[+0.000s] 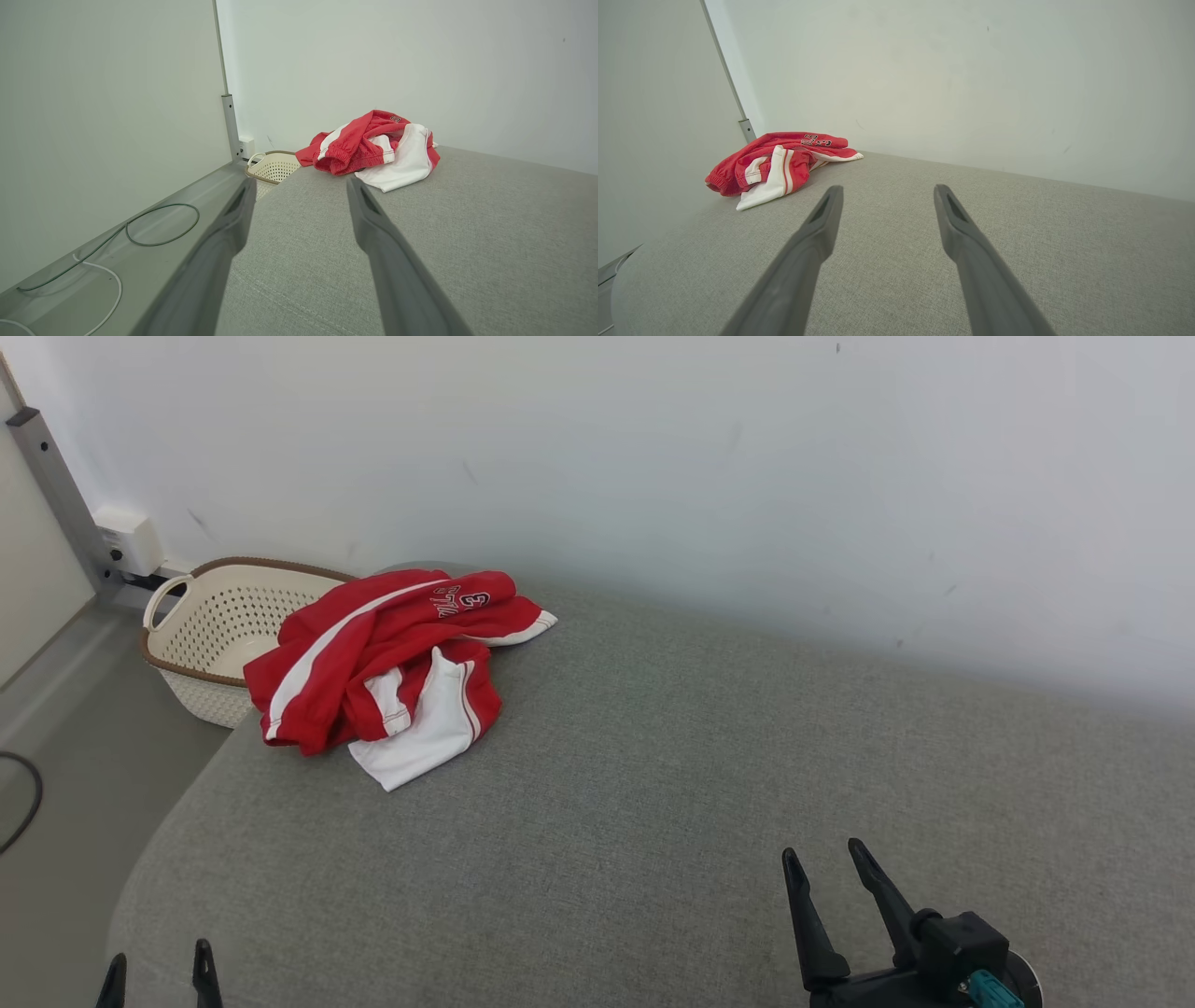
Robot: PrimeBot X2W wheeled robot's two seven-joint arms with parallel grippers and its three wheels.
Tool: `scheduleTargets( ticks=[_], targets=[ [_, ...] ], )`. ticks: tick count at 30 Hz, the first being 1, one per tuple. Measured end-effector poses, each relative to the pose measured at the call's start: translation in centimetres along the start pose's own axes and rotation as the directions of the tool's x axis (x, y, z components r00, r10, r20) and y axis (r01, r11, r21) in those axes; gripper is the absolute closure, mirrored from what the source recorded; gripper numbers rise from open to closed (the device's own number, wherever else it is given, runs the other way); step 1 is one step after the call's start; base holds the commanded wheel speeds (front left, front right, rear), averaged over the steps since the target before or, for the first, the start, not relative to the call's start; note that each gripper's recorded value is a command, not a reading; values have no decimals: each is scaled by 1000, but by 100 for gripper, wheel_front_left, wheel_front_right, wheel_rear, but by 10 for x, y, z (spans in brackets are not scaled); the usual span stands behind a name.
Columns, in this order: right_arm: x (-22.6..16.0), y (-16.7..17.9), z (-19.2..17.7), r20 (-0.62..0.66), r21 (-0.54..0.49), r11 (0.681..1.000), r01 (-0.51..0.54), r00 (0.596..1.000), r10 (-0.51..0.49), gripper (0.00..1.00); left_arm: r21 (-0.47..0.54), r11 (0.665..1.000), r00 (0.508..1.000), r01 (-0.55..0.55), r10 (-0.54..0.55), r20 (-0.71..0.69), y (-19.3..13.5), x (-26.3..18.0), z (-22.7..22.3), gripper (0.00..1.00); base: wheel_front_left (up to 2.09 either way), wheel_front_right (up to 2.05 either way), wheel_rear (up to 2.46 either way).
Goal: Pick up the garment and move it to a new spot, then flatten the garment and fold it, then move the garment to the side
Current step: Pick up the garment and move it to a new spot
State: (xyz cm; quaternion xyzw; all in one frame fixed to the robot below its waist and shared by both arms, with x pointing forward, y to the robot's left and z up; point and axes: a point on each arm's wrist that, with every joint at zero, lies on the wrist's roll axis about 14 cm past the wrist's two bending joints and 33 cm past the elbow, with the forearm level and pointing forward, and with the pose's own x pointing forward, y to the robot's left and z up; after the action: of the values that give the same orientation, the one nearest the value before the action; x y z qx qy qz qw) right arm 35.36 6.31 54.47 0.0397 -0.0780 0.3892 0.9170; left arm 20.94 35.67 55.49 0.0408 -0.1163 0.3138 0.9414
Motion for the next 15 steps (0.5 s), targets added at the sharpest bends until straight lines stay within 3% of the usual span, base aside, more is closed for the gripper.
scheduleTargets(
  ticks=[15],
  targets=[
    [-8,-19,5,18,26,998,62,998,-62,0,-7,988,978,156,-154,143,-41,60,48,0,0,0,0]
  ],
)
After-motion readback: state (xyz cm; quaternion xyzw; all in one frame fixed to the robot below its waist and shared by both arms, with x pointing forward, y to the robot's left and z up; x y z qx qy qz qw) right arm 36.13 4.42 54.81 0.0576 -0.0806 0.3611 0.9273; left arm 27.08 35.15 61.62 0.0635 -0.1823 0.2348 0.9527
